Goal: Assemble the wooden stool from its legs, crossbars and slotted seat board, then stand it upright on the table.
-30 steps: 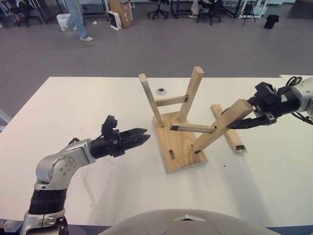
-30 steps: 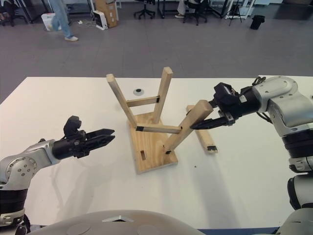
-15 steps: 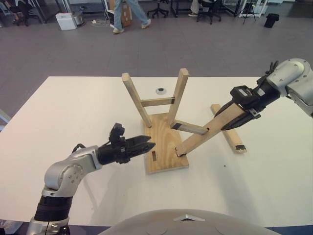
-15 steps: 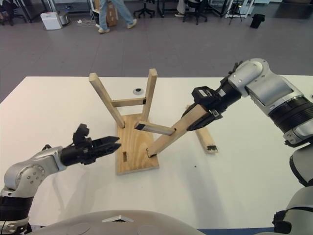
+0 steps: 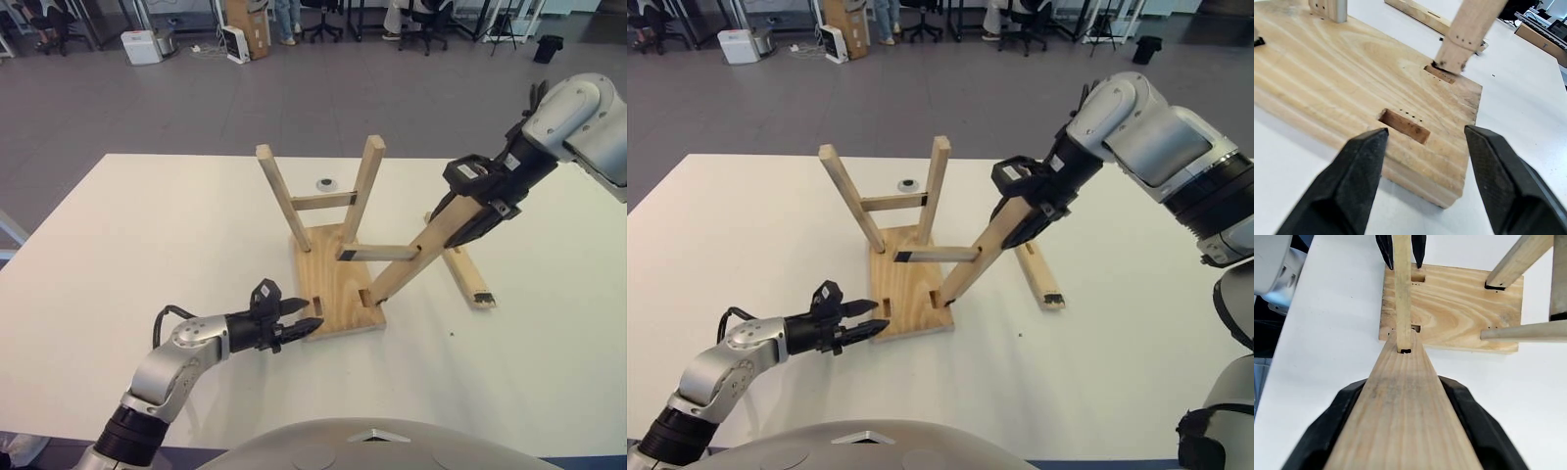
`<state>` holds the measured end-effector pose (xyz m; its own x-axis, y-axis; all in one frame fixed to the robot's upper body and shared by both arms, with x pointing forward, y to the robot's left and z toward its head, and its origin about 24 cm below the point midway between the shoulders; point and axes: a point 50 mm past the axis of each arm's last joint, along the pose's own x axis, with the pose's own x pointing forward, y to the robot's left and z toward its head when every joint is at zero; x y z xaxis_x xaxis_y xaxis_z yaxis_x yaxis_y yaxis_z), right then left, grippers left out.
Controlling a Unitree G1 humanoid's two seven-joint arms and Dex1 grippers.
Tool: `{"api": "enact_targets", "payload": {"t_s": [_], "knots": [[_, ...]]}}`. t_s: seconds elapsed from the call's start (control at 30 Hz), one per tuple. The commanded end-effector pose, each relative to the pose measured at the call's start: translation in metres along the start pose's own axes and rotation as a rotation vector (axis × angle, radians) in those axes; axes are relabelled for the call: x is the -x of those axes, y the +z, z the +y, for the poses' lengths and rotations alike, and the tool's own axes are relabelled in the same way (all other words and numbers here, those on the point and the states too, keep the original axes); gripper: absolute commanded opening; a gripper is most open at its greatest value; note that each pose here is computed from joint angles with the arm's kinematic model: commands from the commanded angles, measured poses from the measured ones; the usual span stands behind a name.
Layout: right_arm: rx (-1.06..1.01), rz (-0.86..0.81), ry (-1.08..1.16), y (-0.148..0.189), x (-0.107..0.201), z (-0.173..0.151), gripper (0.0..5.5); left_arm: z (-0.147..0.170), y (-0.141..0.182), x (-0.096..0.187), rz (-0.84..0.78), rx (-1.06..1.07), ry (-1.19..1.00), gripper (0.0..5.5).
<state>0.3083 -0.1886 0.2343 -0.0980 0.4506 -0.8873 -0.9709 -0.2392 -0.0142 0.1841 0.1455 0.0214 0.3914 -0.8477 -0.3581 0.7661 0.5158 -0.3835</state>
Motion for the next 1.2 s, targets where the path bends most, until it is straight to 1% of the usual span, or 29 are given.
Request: {"api": "enact_targets", "payload": {"t_s": [0.03, 0.13, 0.33, 0.4, 0.6, 0.83, 1.0, 1.2], "knots": [[0.038, 0.043, -0.023, 0.009, 0.000, -0.011, 2.04, 0.000, -0.027, -0.004, 0.151, 0.057, 0.056, 2.89], [0.041, 0.028, -0.016, 0.012, -0.002, -0.012, 2.04, -0.004, -0.019, -0.008, 0.138, 0.042, 0.052, 2.89], [0.077, 0.025, -0.054, 0.026, 0.014, -0.015, 2.04, -0.007, -0.013, -0.015, 0.122, 0.041, 0.059, 2.89], [0.082, 0.036, -0.049, 0.026, 0.015, -0.015, 2.04, -0.008, -0.012, -0.017, 0.119, 0.041, 0.057, 2.89], [0.050, 0.043, 0.019, 0.016, 0.005, -0.007, 2.04, -0.011, -0.008, -0.020, 0.111, 0.041, 0.059, 2.89], [0.091, 0.010, 0.057, 0.030, 0.000, -0.008, 2.04, -0.008, -0.016, -0.028, 0.095, 0.055, 0.082, 2.89], [0.096, 0.006, 0.089, 0.031, -0.009, -0.007, 2.04, -0.005, -0.021, -0.032, 0.089, 0.054, 0.080, 2.89], [0.060, 0.051, 0.094, 0.031, -0.015, -0.010, 2.04, -0.004, -0.026, -0.033, 0.078, 0.062, 0.089, 2.89]]}}
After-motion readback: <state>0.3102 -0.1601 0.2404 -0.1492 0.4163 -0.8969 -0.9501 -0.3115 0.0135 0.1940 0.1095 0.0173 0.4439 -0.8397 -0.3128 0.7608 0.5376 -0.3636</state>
